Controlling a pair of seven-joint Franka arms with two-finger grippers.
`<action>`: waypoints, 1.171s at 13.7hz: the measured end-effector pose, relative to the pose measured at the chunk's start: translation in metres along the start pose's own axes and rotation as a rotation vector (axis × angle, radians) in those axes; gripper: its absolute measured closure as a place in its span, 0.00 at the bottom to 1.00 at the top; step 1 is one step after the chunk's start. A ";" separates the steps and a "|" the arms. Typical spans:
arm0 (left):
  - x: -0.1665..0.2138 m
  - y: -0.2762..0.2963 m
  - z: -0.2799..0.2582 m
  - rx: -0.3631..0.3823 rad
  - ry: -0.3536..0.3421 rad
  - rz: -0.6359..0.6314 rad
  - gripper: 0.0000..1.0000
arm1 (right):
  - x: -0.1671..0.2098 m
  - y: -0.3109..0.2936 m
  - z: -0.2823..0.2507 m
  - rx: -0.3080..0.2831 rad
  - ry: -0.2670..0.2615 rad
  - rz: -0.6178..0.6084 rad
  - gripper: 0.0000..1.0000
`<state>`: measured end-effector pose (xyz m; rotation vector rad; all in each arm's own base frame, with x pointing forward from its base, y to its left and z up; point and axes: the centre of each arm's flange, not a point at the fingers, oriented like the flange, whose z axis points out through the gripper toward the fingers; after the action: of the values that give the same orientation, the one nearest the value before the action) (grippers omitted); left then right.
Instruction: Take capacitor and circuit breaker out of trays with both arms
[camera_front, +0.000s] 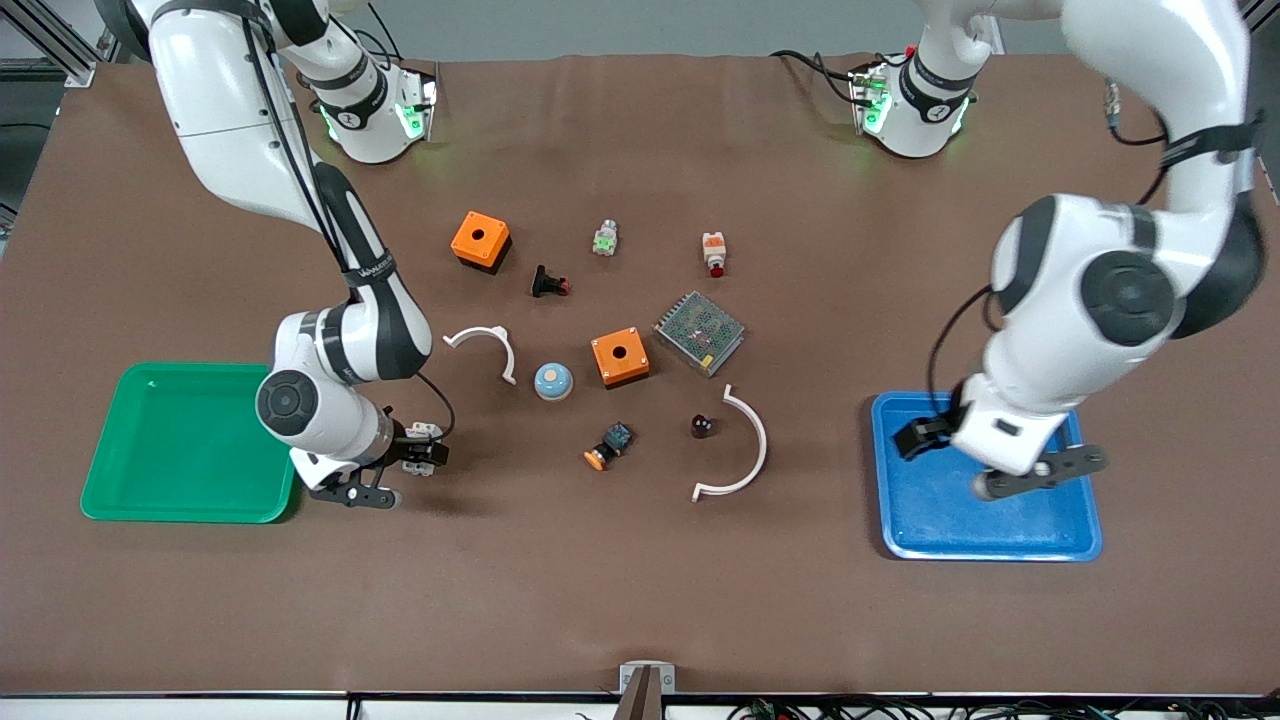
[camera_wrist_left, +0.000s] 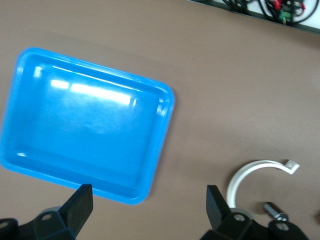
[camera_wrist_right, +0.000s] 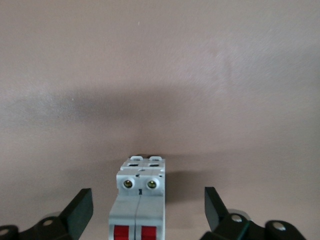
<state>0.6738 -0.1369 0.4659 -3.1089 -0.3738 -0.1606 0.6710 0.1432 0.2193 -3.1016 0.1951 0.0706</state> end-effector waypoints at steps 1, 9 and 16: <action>0.004 -0.021 -0.014 0.009 -0.005 0.012 0.00 | 0.007 0.007 -0.017 -0.003 -0.028 -0.009 0.00; -0.017 -0.151 -0.131 0.057 -0.068 0.142 0.00 | 0.026 0.157 -0.162 0.023 -0.087 -0.099 0.00; -0.066 -0.164 -0.196 0.031 -0.099 0.167 0.00 | -0.040 0.194 -0.250 -0.021 -0.099 -0.071 0.00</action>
<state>0.5517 0.0037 0.6534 -3.1059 -0.1151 0.0004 0.6179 -0.0530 0.4650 -3.1129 0.0811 0.2253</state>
